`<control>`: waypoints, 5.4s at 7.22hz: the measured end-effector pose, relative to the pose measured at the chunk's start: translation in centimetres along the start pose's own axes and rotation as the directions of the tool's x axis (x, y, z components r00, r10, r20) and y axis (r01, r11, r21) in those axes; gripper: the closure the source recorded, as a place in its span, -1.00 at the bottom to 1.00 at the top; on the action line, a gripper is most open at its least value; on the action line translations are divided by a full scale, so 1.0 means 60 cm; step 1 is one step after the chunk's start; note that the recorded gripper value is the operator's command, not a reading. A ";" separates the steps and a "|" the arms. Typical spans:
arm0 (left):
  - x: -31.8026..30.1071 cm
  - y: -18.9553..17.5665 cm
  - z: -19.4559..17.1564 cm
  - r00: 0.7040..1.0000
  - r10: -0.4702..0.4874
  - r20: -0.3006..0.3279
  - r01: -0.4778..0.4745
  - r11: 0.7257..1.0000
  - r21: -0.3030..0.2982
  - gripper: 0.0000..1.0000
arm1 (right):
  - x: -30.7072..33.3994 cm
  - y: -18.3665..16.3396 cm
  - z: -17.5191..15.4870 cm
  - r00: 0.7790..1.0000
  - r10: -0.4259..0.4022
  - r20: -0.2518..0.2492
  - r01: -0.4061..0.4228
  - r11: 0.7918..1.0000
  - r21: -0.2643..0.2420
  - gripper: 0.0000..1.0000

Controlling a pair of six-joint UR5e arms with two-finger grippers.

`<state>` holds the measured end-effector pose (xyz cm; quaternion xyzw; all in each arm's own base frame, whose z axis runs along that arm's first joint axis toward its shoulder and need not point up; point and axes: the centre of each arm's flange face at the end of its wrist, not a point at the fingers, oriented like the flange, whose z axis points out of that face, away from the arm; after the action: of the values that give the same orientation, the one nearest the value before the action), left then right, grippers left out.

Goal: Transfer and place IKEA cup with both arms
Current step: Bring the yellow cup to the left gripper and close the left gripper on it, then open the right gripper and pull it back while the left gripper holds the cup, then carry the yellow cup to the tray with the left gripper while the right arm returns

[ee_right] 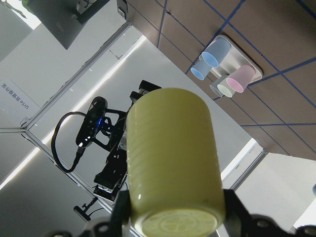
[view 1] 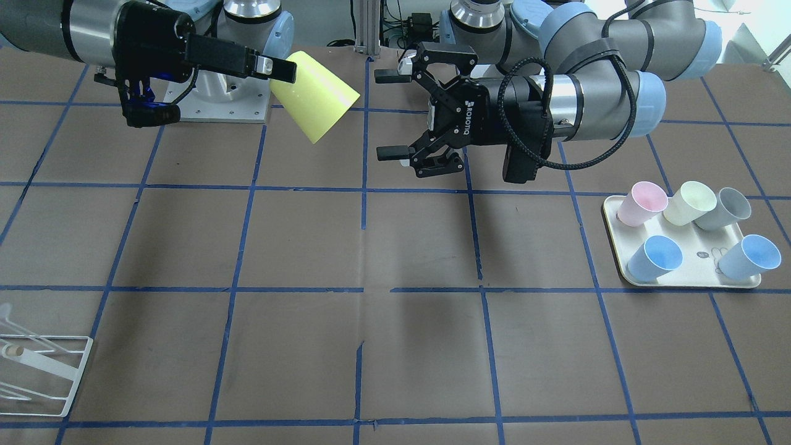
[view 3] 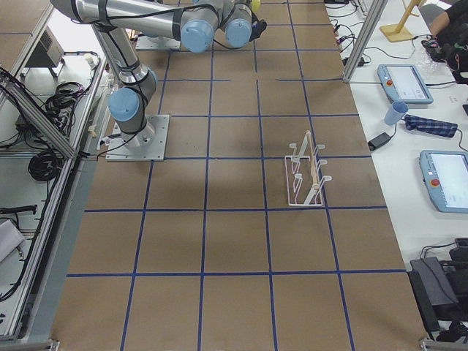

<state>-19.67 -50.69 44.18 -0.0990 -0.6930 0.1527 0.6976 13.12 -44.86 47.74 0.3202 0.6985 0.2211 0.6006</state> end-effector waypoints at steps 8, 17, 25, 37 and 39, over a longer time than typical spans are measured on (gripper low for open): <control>0.027 0.039 0.039 0.997 0.022 -0.073 -0.024 0.999 -0.029 -0.28 | -0.027 0.022 0.009 0.999 -0.050 0.006 0.050 0.999 -0.006 0.14; 0.040 0.040 0.040 0.995 0.062 -0.076 -0.065 0.997 -0.030 1.00 | -0.031 0.018 0.008 0.997 -0.071 0.004 0.071 0.997 -0.002 -1.00; 0.075 -0.034 0.007 0.961 0.013 0.277 0.001 0.999 -0.050 1.00 | -0.035 0.013 0.007 0.994 -0.112 -0.016 0.113 0.994 0.010 -1.00; -0.081 -0.071 -0.693 0.086 0.455 0.886 0.262 0.848 -0.461 1.00 | -0.005 -0.099 -0.126 0.252 0.002 -0.968 0.633 0.756 0.166 -1.00; -0.141 -0.045 -0.796 0.109 0.468 0.877 0.263 0.837 -0.480 1.00 | -0.067 -0.100 -0.097 0.214 -0.023 -0.977 0.681 0.720 0.132 -1.00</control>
<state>28.20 -52.66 36.26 -0.2109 -0.9769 0.0320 -0.0158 6.62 -51.50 47.43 0.1058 0.9944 0.0011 -0.0056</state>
